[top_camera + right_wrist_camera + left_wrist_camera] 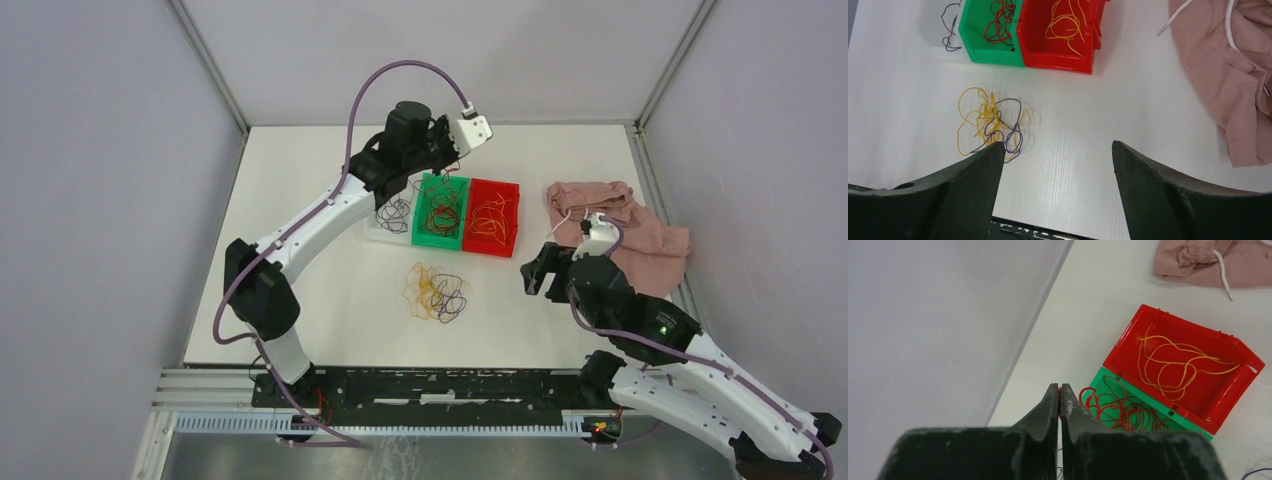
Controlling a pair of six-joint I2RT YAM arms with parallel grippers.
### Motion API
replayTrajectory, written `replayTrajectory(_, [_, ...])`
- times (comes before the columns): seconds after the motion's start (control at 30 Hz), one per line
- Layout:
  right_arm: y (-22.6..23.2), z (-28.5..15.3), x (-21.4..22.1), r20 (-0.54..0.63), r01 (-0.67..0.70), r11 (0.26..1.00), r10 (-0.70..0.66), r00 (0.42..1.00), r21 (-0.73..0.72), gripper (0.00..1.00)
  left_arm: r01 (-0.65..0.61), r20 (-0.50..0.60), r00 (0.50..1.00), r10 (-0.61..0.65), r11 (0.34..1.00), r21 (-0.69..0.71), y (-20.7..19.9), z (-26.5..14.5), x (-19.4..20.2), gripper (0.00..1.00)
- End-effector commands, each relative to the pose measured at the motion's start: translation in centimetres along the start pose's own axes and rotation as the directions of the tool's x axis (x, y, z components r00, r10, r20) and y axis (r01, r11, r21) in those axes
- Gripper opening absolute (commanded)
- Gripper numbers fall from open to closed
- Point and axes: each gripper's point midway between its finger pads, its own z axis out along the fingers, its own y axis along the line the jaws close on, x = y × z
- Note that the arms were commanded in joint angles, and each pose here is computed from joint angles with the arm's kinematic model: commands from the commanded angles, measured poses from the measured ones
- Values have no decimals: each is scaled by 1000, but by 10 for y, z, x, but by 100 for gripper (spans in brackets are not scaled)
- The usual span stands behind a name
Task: Untangle the cables
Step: Place the cable in the bin.
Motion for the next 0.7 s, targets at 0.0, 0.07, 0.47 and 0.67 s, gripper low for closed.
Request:
replayTrajectory(0.0, [-4,1,-4,33,-31,999,31,999,14,85,116,97,988,-117,993,19,6,-4,-36,3])
replayTrajectory(0.07, [-5,1,-3,36,-35,999,34,999,13,85,137,97,985,-139,990,31,3,-2,-35,3])
replayTrajectory(0.47, [-5,4,1,31,-40,999,40,999,16,85,208,40,977,-209,978,30,-7,6,-16,3])
replayTrajectory(0.67, [-6,7,5,28,-50,999,50,998,16,85,134,-136,981,-136,991,-24,-15,16,53,3])
